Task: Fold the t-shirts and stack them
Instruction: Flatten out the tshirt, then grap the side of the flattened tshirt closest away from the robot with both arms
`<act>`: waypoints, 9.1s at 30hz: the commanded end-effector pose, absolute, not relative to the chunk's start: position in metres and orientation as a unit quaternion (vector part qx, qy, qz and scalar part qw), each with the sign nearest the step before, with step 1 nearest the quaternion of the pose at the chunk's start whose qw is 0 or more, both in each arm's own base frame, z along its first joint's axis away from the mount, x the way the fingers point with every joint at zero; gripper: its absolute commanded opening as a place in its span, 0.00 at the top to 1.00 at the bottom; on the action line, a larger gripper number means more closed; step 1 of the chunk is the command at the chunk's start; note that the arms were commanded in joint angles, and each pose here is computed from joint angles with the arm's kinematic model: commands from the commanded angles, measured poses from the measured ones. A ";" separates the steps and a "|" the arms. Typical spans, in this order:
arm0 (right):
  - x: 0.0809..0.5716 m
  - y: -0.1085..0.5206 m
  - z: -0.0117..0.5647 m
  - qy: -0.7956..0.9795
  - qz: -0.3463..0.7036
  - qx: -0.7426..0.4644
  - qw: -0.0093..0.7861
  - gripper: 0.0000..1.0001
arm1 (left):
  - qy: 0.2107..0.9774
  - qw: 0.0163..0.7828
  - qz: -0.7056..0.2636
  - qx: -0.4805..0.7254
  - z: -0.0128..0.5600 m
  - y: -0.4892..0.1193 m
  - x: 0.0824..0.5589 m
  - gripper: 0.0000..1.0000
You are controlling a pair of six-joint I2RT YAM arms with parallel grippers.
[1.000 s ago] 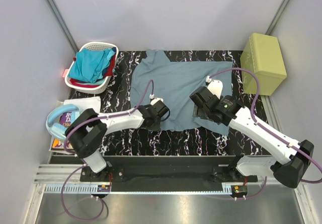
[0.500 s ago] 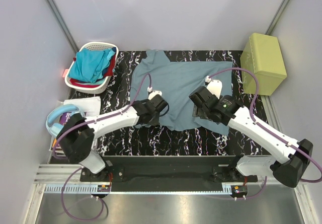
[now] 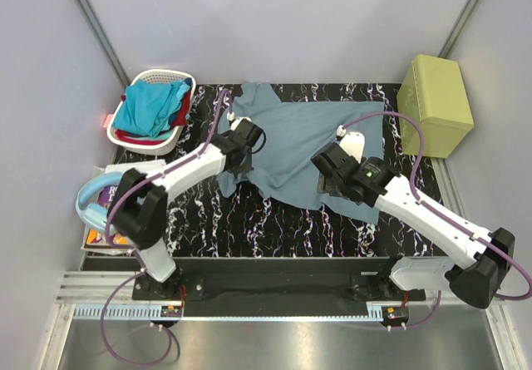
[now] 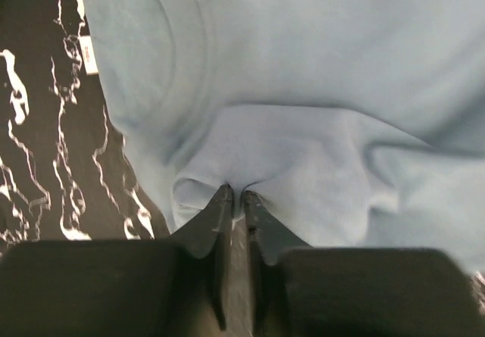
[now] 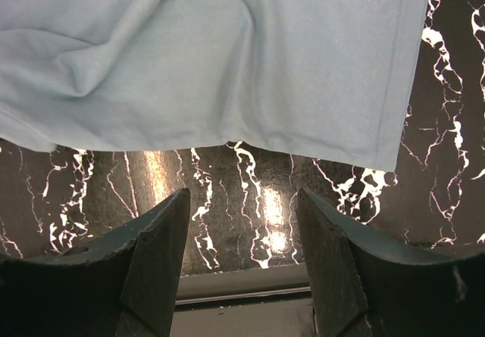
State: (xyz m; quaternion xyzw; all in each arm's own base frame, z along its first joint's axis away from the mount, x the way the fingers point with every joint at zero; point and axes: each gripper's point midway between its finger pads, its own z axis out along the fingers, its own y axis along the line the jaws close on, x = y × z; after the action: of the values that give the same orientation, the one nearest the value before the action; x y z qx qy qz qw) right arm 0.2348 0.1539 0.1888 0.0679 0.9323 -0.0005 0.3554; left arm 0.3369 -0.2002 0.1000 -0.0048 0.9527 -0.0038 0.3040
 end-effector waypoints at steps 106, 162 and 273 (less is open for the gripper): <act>0.181 0.123 0.072 0.934 -0.082 0.265 0.224 0.42 | 0.963 0.254 -0.088 -0.019 0.132 -0.140 0.166 1.00; 0.211 0.046 0.027 0.890 -0.181 0.374 0.187 0.47 | 0.963 0.255 -0.084 0.026 0.130 -0.164 0.192 1.00; 0.201 0.026 0.086 0.881 -0.149 0.396 0.210 0.52 | 0.966 0.227 -0.111 0.050 0.166 -0.135 0.144 1.00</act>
State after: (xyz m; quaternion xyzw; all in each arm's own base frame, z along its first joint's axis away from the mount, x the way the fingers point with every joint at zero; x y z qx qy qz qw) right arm 0.1902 0.0319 0.0664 0.4082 0.8826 -0.1491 0.1795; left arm 0.1610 -0.1411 0.1440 0.0598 0.9646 -0.0978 0.2374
